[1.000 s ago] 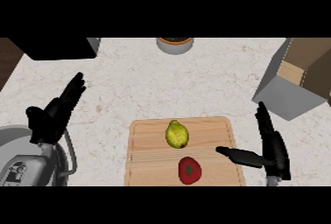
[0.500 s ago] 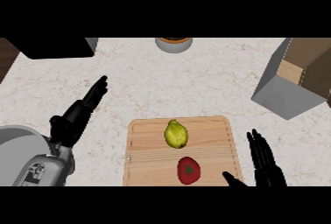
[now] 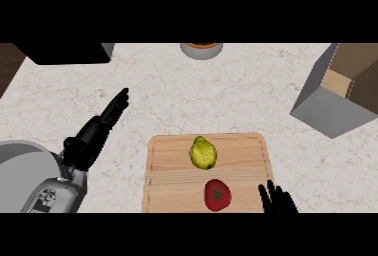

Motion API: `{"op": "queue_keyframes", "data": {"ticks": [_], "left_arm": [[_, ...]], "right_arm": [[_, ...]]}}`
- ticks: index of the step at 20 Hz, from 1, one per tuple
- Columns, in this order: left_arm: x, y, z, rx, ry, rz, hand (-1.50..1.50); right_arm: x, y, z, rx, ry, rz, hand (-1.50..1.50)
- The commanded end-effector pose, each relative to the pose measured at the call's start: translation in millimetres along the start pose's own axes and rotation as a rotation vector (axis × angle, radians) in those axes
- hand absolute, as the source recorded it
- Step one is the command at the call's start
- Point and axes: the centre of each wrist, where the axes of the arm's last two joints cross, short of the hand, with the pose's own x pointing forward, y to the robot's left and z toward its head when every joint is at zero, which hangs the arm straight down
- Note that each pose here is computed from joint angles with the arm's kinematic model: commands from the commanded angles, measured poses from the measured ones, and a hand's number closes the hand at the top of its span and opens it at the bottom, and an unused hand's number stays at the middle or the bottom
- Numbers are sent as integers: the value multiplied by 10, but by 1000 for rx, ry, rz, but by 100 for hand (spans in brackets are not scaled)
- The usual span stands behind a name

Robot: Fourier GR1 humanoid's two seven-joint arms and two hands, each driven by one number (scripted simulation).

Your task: Pick the tomato from the cutting board and place it in the cardboard box

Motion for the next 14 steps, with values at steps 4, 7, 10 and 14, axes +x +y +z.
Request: {"op": "queue_keyframes", "data": {"ticks": [4, 7, 10, 14], "left_arm": [[24, -39, 37, -39, -10, 8, 0], [74, -127, -76, -33, -21, 3, 0], [133, -188, -98, -42, -16, 7, 0], [131, -39, -179, -36, -24, -5, 0]], "right_arm": [[843, -485, 253, 111, 145, 23, -150], [1087, -559, 256, 141, 170, 44, -150], [1135, -620, 280, 139, 162, 1, -150], [1109, -454, 77, 153, 146, 15, -150]]}}
